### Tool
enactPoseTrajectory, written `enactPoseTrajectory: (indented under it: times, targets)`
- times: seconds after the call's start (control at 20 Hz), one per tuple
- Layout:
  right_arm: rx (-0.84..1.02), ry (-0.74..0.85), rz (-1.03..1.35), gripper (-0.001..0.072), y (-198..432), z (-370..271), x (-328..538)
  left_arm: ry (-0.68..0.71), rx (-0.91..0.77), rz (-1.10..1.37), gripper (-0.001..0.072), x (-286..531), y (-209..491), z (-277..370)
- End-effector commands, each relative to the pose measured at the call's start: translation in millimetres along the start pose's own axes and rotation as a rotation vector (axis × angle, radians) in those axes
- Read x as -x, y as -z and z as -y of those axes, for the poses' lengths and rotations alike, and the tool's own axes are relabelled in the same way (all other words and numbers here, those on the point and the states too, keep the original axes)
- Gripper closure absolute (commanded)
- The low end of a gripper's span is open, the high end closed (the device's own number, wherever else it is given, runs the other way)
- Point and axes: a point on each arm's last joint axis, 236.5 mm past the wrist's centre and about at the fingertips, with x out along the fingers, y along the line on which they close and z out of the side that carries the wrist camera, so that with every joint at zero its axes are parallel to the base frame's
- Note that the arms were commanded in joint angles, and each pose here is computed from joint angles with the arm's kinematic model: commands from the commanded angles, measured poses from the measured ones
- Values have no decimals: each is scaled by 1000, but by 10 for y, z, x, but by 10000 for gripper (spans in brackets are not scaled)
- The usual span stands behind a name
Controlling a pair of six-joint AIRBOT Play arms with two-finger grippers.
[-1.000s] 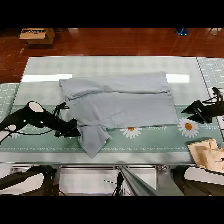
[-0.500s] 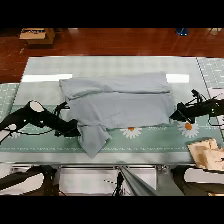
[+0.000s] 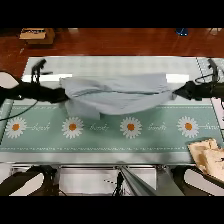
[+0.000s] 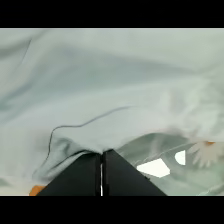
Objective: Fold the shirts.
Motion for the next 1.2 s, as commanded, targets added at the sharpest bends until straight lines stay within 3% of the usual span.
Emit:
enactPoseTrajectory:
  times: [0.0, 0.25, 0.45, 0.6, 0.9, 0.95, 1.0, 1.05, 1.1, 1.15]
  targets:
    - [38, 3, 280, 683, -709, -362, 98, -12, -70, 245, 683, 424, -711, 192]
    - [-67, 60, 459, 683, -1178, -149, -403, -52, 10, 287, 683, 12, -999, -188]
    - [-223, 72, 496, 683, -1271, 214, -706, -35, 216, 382, 683, -224, -1304, -696]
    - [-254, 98, 452, 683, -1169, 417, -925, -1, 346, 309, 682, -564, -1174, -964]
    - [-252, 130, 414, 681, -1073, 586, -1082, -7, 377, 213, 674, -1030, -952, -1125]
    - [-252, 134, 419, 671, -1082, 597, -1074, -9, 380, 213, 596, -1035, -950, -1142]
    - [-249, 135, 424, 515, -1093, 596, -1066, -10, 384, 215, 448, -1022, -953, -1163]
    - [-243, 138, 428, 305, -1105, 607, -1045, -8, 390, 212, 276, -995, -947, -1185]
    - [-226, 141, 432, 220, -1125, 616, -994, -3, 397, 204, 182, -954, -934, -1209]
    - [-208, 151, 438, 221, -1148, 641, -925, 7, 407, 191, 146, -893, -916, -1239]
